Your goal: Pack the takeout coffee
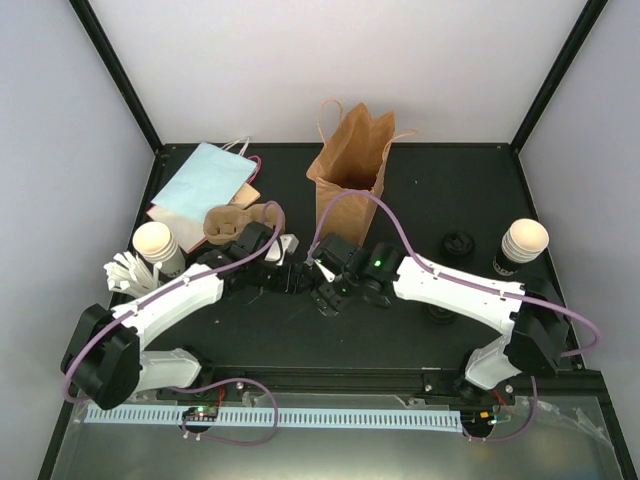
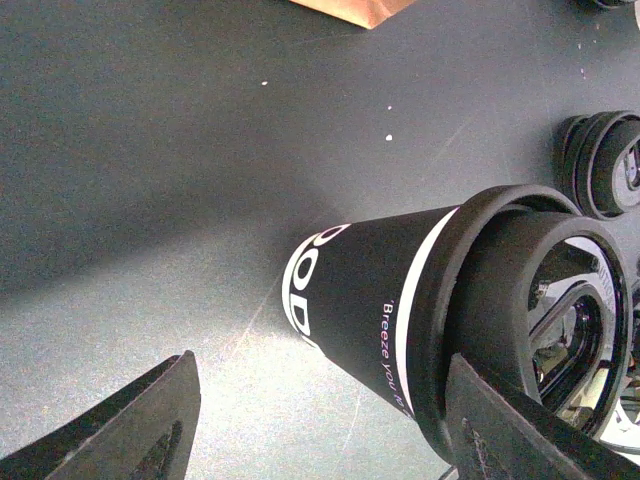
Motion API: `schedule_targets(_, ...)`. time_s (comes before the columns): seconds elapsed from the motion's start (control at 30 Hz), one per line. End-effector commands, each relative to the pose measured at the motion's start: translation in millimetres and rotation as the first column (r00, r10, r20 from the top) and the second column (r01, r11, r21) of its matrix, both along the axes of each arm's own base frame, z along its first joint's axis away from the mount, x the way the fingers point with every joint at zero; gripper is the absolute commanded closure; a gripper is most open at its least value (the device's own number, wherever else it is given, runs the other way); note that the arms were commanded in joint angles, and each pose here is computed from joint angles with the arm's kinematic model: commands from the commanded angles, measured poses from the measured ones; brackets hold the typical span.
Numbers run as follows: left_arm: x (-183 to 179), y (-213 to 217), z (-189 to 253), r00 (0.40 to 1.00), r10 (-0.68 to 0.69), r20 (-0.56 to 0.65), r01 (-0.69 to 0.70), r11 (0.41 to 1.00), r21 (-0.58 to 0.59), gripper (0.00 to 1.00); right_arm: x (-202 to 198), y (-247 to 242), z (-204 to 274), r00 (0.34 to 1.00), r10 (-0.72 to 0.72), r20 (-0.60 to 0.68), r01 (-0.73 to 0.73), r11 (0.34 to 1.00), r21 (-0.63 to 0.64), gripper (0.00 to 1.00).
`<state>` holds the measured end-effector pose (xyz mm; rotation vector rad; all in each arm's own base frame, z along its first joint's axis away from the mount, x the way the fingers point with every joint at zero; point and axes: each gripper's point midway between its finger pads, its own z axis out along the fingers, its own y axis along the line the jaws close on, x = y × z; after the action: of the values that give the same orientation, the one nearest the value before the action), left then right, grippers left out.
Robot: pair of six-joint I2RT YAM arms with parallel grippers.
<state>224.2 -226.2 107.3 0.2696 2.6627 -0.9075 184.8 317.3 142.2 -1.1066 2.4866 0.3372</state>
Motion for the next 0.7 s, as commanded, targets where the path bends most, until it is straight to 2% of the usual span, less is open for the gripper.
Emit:
schedule_targets(0.0, 11, -3, 12, 1.000, -0.006, 0.030, 0.005, 1.000, 0.014, 0.31, 5, -10, 14, 0.999, -0.011, 0.050, 0.011, 1.000, -0.006, 0.12)
schedule_targets(0.3, 25, -11, 13, 0.999, -0.010, 0.039, 0.009, 1.000, 0.020, 0.31, 15, -13, -5, 0.994, 0.101, 0.036, -0.096, 0.988, -0.125, 0.12)
schedule_targets(0.67, 33, -18, 14, 0.999, -0.016, 0.038, 0.016, 1.000, 0.013, 0.31, 27, -14, -1, 0.996, 0.091, 0.018, -0.088, 0.990, -0.111, 0.12)
